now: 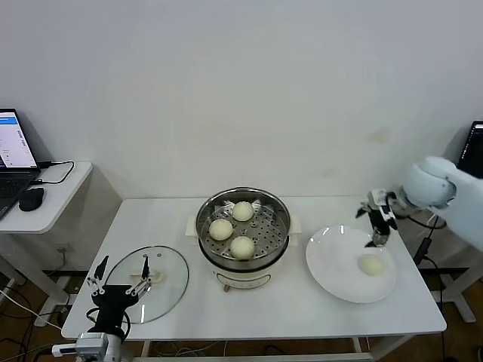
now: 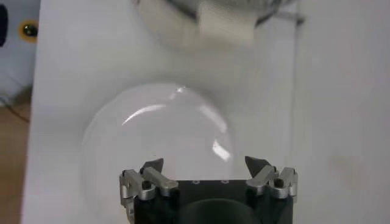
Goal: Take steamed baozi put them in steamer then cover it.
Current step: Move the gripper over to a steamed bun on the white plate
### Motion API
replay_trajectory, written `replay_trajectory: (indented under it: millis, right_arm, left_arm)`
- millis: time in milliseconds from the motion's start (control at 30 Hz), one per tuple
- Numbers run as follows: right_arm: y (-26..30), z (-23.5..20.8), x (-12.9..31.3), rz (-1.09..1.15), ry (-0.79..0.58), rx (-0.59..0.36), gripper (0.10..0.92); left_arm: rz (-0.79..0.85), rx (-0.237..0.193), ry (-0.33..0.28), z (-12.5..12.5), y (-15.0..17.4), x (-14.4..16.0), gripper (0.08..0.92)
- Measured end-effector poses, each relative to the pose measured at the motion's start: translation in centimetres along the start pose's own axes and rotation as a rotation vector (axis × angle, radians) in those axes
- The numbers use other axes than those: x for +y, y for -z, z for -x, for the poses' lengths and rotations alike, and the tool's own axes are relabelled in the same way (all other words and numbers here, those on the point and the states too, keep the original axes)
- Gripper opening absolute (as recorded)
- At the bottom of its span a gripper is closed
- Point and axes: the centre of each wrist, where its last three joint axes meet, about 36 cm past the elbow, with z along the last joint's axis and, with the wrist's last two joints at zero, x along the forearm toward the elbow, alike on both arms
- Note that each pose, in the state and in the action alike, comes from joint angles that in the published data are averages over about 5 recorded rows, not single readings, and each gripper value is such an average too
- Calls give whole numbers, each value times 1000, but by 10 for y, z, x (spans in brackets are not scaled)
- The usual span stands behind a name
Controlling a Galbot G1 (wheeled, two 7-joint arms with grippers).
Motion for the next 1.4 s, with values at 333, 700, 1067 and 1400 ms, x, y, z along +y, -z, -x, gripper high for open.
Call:
replay_trajectory:
  millis: [333,700,1067,1400]
  right_arm:
    - [-42,50,21,17,41,52,823]
    - [-48,99,22,19,60,82,823]
    - [-44,128,16,31,52,101,778]
    - [-42,139,14,41,57,110,666]
  left_arm:
    - [5,6,6,-2,0,1,823]
    - [-4,7,17,-5,1,1,823]
    - [-2,13,22,-3,-2,2,823]
    - [-3,18,25,-1,-5,2,823]
